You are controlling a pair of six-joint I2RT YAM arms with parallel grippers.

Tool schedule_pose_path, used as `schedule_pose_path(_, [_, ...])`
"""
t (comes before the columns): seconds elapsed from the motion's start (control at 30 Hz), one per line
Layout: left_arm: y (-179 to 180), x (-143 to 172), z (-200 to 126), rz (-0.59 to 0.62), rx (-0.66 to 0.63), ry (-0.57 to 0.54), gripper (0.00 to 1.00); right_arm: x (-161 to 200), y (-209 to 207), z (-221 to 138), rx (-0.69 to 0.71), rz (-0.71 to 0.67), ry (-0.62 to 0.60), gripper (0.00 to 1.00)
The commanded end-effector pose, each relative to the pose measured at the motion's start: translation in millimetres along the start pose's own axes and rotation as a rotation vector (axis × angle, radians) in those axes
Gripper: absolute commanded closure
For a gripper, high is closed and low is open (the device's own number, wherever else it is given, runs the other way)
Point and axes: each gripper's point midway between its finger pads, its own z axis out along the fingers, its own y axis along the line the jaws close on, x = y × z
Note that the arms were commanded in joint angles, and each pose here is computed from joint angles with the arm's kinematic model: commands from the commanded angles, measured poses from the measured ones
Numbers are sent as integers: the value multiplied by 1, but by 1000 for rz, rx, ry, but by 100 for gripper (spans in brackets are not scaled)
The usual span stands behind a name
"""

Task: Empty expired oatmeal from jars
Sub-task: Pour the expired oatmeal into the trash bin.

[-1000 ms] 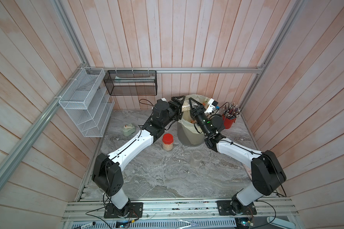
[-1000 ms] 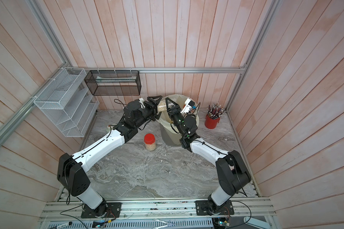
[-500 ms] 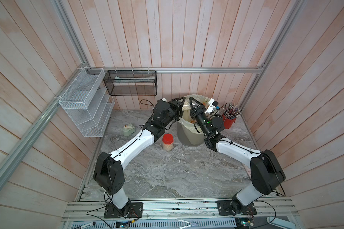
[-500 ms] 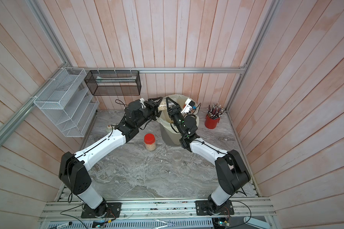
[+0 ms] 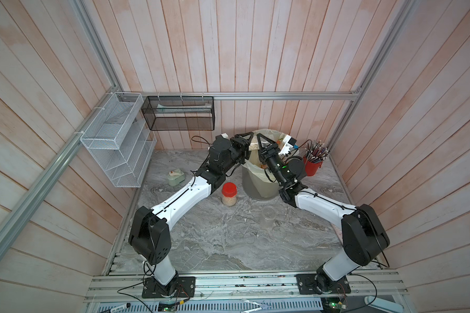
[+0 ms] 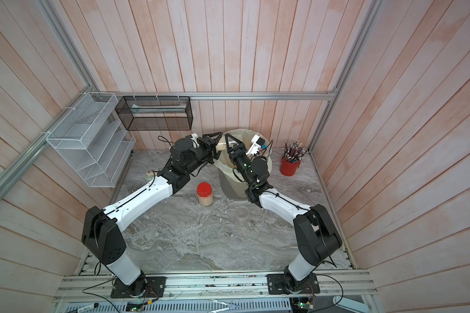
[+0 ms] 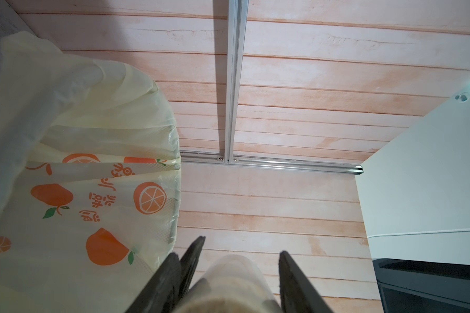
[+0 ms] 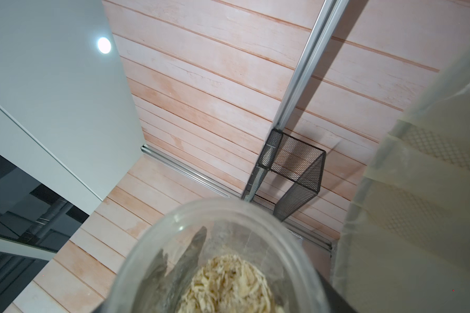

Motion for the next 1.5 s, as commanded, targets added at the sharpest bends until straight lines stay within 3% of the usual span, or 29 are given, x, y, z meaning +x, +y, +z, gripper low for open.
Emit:
schedule_pose_path(0.0, [-8, 1, 5, 27, 42, 33, 91, 6, 4, 2, 5, -23, 41, 24])
schedule_pose_path(0.33, [-17, -14, 9, 42, 58, 17, 92, 11, 7, -5, 4, -42, 110, 16])
schedule_pose_path(0.93, [0, -46, 19, 145, -26, -28, 93, 1, 35, -46, 110, -130, 147, 16])
schedule_pose_path(1.47, [13, -43, 23, 472, -159, 80, 95, -52, 48, -127, 222, -280, 66, 14])
